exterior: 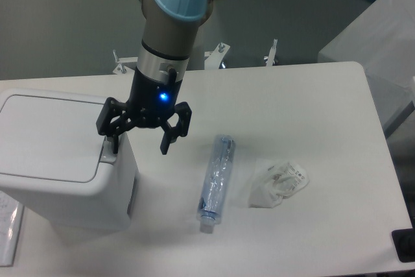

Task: Open the trash can
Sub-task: 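Push the lid upward with the gripper to flip it open, then withdraw the gripper away from the opened trash can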

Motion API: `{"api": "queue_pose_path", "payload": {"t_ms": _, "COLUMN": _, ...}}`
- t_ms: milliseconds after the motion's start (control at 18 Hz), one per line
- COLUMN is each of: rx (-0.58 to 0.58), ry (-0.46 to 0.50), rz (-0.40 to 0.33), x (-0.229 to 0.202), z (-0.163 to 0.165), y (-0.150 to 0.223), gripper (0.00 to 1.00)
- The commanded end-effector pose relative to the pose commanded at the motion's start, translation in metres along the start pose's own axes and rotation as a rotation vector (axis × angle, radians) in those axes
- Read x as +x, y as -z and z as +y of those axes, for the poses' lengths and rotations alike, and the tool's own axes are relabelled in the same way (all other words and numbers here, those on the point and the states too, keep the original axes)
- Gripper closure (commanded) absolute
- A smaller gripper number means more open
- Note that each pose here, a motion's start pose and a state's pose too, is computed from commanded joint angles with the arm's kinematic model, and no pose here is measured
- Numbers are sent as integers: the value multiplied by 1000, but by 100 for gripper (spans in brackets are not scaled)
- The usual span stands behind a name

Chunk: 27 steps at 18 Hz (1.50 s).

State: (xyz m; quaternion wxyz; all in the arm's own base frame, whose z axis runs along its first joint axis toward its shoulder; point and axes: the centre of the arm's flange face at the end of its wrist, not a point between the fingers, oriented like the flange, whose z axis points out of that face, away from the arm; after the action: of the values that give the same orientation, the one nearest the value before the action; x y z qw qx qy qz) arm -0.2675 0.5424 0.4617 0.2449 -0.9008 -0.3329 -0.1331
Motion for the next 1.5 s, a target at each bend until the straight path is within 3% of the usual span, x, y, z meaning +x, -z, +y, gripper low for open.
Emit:
{"api": "queue_pose_path", "payload": {"t_ms": 778, "rx": 43, "ry": -24, "rz": -4, "x": 5, "z": -15, "y": 18, "gripper": 0}}
{"api": "queue_pose_path", "payload": {"t_ms": 1167, "rx": 73, "ry": -1, "rz": -46, "x": -50, "z": -29, "y": 33, "gripper": 0}}
{"api": "queue_pose_path", "payload": {"t_ms": 1333, "rx": 58, "ry": -33, "rz": -171, "x": -89, "z": -28, "y": 35, "gripper": 0}}
{"api": "queue_pose_path", "payload": {"t_ms": 1500, "rx": -5, "ry": -136, "rz": -320, "x": -122, "z": -28, "y": 23, "gripper": 0}}
